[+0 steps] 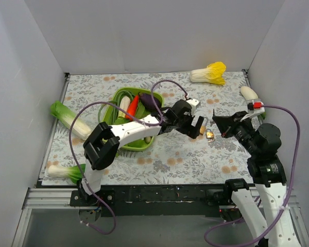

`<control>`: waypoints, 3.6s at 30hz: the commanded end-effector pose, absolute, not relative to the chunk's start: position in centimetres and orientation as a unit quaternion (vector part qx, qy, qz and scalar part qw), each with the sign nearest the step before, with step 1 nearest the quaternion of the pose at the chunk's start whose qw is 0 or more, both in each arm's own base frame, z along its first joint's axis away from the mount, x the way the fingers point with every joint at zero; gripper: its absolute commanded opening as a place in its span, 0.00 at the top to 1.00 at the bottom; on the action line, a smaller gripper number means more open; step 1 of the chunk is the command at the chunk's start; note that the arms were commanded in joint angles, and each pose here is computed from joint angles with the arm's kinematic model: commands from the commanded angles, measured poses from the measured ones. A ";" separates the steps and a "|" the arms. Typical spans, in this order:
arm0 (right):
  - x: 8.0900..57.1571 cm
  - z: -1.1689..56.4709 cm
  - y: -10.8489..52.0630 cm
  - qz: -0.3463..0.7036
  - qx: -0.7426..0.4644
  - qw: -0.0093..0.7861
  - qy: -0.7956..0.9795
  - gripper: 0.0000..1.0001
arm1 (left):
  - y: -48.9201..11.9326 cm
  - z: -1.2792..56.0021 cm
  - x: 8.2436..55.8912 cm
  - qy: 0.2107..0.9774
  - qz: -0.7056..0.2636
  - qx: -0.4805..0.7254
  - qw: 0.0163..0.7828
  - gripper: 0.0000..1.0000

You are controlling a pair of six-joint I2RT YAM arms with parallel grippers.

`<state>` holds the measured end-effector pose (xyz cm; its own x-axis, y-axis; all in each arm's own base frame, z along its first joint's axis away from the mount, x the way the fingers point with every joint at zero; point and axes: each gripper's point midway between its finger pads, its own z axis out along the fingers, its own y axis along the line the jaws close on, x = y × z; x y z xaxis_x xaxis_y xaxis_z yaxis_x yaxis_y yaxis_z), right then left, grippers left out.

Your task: Unlock with the key

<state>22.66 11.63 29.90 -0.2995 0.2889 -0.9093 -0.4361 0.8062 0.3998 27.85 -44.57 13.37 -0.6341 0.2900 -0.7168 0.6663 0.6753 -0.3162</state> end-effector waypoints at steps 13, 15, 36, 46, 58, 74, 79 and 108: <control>19.8 35.9 9.0 0.259 -0.033 0.669 0.696 0.99 | -49.8 8.2 31.6 0.849 -0.165 0.360 0.350 0.02; 19.9 35.5 9.1 0.261 -0.034 0.666 0.698 0.99 | -50.2 7.8 31.5 0.850 -0.172 0.362 0.343 0.02; 19.2 36.0 8.0 0.245 -0.015 0.689 0.683 0.99 | -50.9 2.6 33.9 0.876 -0.154 0.326 0.320 0.10; 19.5 35.2 8.1 0.245 -0.013 0.681 0.690 0.99 | -51.4 1.6 34.2 0.876 -0.163 0.324 0.317 0.16; 19.8 34.2 8.4 0.252 -0.014 0.668 0.700 0.99 | -51.9 0.9 34.5 0.881 -0.165 0.314 0.314 0.20; 19.8 33.2 8.4 0.252 -0.012 0.660 0.708 0.99 | -50.0 -0.8 33.9 0.891 -0.107 0.316 0.309 0.28; 19.8 33.1 8.5 0.253 -0.010 0.659 0.708 0.99 | -49.5 -1.4 34.0 0.889 -0.085 0.326 0.311 0.31; 20.7 27.3 9.4 0.262 -0.025 0.617 0.742 0.99 | -45.8 0.8 34.2 0.935 -0.220 0.090 0.262 1.00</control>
